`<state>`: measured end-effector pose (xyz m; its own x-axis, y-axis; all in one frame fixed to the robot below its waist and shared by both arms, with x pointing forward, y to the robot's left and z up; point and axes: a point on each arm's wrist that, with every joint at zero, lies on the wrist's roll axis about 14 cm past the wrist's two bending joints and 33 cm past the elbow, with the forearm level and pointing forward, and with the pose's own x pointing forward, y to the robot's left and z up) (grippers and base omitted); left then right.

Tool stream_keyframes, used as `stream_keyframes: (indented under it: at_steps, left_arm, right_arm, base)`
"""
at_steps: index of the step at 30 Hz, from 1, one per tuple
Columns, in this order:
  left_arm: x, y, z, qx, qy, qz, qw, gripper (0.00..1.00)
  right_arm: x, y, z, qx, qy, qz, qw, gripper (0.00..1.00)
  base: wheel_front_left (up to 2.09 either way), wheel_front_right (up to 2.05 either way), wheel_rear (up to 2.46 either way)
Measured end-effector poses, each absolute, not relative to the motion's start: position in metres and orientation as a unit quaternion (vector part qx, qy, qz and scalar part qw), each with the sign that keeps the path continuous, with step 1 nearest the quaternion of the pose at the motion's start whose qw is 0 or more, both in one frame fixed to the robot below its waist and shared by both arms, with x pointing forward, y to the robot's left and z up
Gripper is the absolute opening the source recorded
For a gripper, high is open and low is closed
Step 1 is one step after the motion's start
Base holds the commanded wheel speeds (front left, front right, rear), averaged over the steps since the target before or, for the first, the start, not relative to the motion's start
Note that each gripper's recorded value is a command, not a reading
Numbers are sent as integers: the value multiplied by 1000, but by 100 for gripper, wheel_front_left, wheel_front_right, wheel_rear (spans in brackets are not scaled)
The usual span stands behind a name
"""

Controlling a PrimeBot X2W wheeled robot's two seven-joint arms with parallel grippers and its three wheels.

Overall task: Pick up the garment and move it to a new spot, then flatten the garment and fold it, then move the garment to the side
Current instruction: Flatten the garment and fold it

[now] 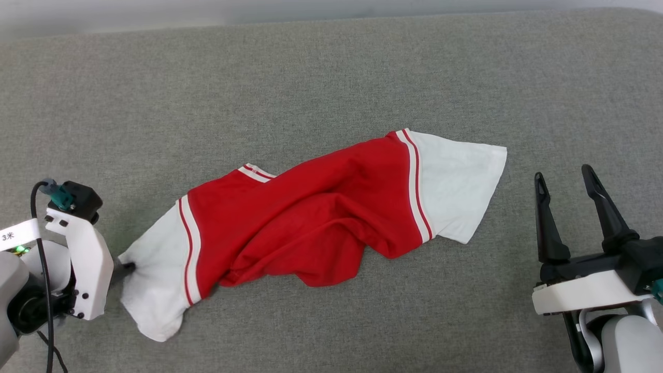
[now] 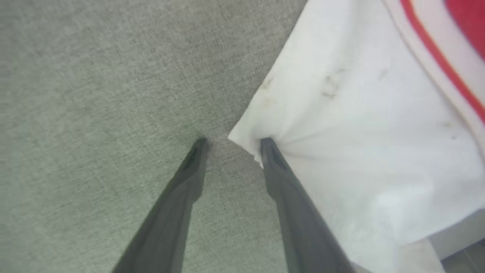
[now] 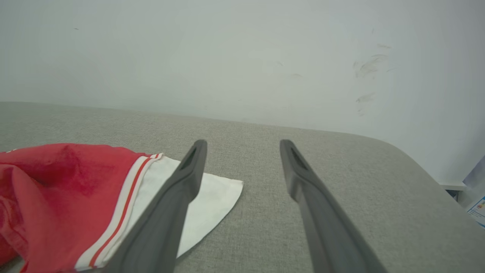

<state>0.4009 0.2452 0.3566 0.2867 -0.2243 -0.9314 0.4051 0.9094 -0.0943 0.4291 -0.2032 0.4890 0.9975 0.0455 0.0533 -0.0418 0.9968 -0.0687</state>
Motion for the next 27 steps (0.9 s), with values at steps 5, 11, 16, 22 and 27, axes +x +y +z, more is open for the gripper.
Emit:
stream_keyframes:
  at_steps: [5,11,16,22,27]
  left_arm:
    - [407,241,361,79,540,-199,814,0]
    - [430,234,397,69,447,-200,869,0]
    - [444,233,438,76,359,-195,910,0]
    - [446,232,469,84,296,-185,933,0]
    - [447,228,483,86,262,-183,944,0]
  right_arm:
    - [429,-202,492,-33,-31,23,999,100]
    - [428,-207,508,-51,-51,27,997,100]
    - [437,-209,531,-85,-75,45,993,100]
    - [462,-200,566,-139,-91,90,982,100]
    - [488,-193,563,-174,-29,130,976,100]
  base:
    - [0,0,0]
    - [0,0,0]
    - [0,0,0]
    - [0,0,0]
    - [0,0,0]
